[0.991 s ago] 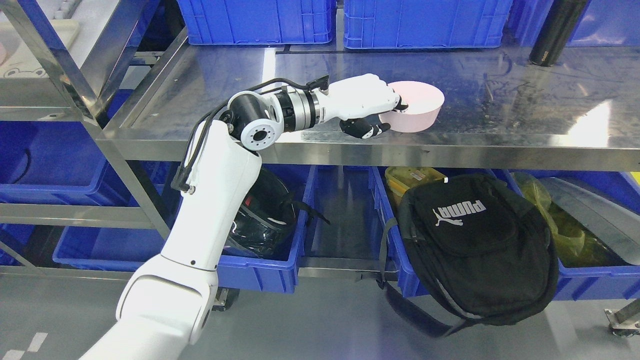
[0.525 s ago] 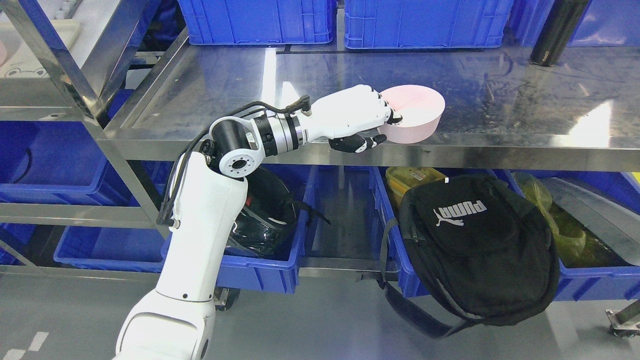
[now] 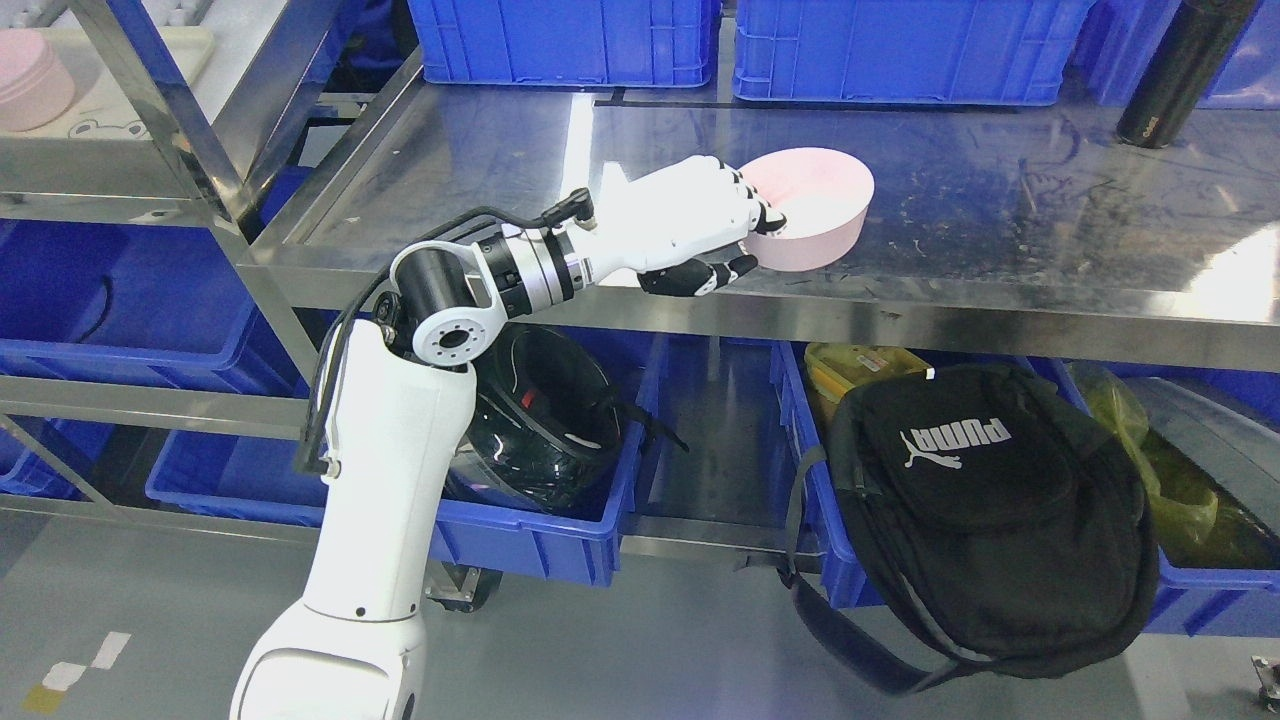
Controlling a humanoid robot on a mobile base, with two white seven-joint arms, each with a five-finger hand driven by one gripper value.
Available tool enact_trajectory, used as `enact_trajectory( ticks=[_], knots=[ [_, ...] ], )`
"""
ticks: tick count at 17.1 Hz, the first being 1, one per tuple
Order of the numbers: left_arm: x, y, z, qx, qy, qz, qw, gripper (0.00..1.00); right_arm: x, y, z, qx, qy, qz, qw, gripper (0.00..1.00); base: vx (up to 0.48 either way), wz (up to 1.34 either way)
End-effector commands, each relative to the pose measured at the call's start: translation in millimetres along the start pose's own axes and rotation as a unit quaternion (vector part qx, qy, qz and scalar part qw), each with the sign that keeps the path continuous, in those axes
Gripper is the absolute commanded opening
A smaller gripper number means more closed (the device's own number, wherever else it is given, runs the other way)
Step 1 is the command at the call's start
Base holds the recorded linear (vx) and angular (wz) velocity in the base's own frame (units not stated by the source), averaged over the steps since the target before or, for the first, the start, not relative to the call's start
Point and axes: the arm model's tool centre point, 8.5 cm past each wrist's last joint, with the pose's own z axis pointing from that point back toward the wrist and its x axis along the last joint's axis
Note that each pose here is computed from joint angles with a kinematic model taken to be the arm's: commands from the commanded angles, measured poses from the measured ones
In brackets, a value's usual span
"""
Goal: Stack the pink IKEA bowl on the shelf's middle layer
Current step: 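Hold the pink bowl in the left hand while the robot drives to another shelf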
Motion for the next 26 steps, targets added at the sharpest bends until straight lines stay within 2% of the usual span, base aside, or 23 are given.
enact_trajectory(
  ticks=[1, 7, 14, 20, 26],
  knots=[
    [-4.3, 8.3, 15.3, 0.011, 0.017, -0.012, 1.0, 0.01, -10.0, -10.1, 0.4, -0.008, 0.004, 0.001, 1.0, 1.0, 0.0, 0.0],
    [1.4, 2.4, 9.8, 0.001, 0.008, -0.011, 1.0, 0.01, -10.0, -10.1, 0.4, -0.008, 0.004, 0.001, 1.0, 1.0, -0.011, 0.39],
    [17.8, -14.4, -1.8, -0.018, -0.018, -0.004, 1.0, 0.02, -10.0, -10.1, 0.4, -0.008, 0.004, 0.001, 1.0, 1.0, -0.062, 1.06],
    [20.2, -19.1, -1.7, -0.021, -0.02, -0.001, 1.0, 0.02, -10.0, -10.1, 0.4, -0.008, 0.004, 0.001, 1.0, 1.0, -0.036, 1.27],
    [17.9, -19.5, 0.8, -0.019, -0.016, 0.001, 1.0, 0.02, -10.0, -10.1, 0.4, -0.008, 0.004, 0.001, 1.0, 1.0, 0.004, 0.75]
  ],
)
